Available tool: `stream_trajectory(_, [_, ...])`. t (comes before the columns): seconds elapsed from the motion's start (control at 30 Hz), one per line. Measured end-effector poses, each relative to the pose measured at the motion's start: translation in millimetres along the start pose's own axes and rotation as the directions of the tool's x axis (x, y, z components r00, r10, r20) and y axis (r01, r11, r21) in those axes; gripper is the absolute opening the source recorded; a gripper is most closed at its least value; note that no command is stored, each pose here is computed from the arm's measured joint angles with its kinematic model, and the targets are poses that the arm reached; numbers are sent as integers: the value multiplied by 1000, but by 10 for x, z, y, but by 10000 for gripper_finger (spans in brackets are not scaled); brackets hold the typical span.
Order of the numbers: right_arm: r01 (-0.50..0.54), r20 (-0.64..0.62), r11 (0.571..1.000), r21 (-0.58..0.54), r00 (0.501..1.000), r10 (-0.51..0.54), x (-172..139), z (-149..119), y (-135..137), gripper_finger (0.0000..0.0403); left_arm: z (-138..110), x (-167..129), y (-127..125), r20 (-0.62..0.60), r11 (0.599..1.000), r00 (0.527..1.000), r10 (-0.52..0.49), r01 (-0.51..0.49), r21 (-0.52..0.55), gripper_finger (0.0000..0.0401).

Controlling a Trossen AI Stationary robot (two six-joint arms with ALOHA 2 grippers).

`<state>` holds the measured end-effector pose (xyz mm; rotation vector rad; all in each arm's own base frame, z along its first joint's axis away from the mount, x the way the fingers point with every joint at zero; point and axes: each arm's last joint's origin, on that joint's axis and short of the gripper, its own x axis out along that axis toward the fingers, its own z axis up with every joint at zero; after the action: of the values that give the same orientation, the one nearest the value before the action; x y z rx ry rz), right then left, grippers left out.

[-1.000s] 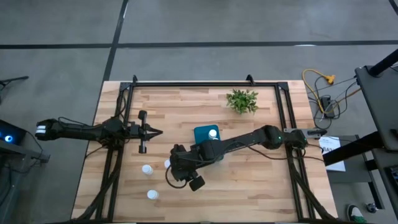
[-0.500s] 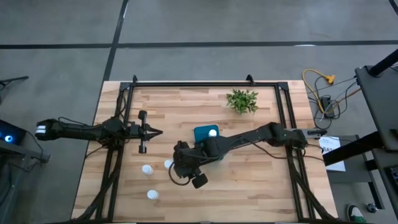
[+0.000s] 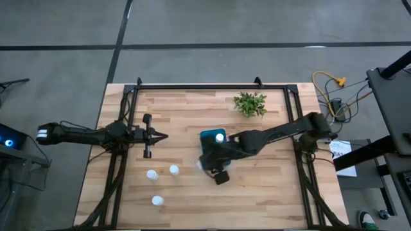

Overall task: Pick and place pill bottles into a basket
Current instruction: Put the white pill bottle into the blue bin

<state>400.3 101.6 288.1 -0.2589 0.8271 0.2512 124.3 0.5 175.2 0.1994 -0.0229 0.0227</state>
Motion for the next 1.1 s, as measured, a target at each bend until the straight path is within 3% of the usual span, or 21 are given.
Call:
stream_trajectory(0.33, [109, -23, 991, 71, 994, -108, -208, -499, 23, 143, -1, 0, 5, -4, 1000, 1000, 18, -18, 0, 0])
stream_trajectory(1.1, [158, -109, 971, 177, 984, -140, 101, -1132, 19, 143, -1, 0, 5, -4, 1000, 1000, 18, -18, 0, 0])
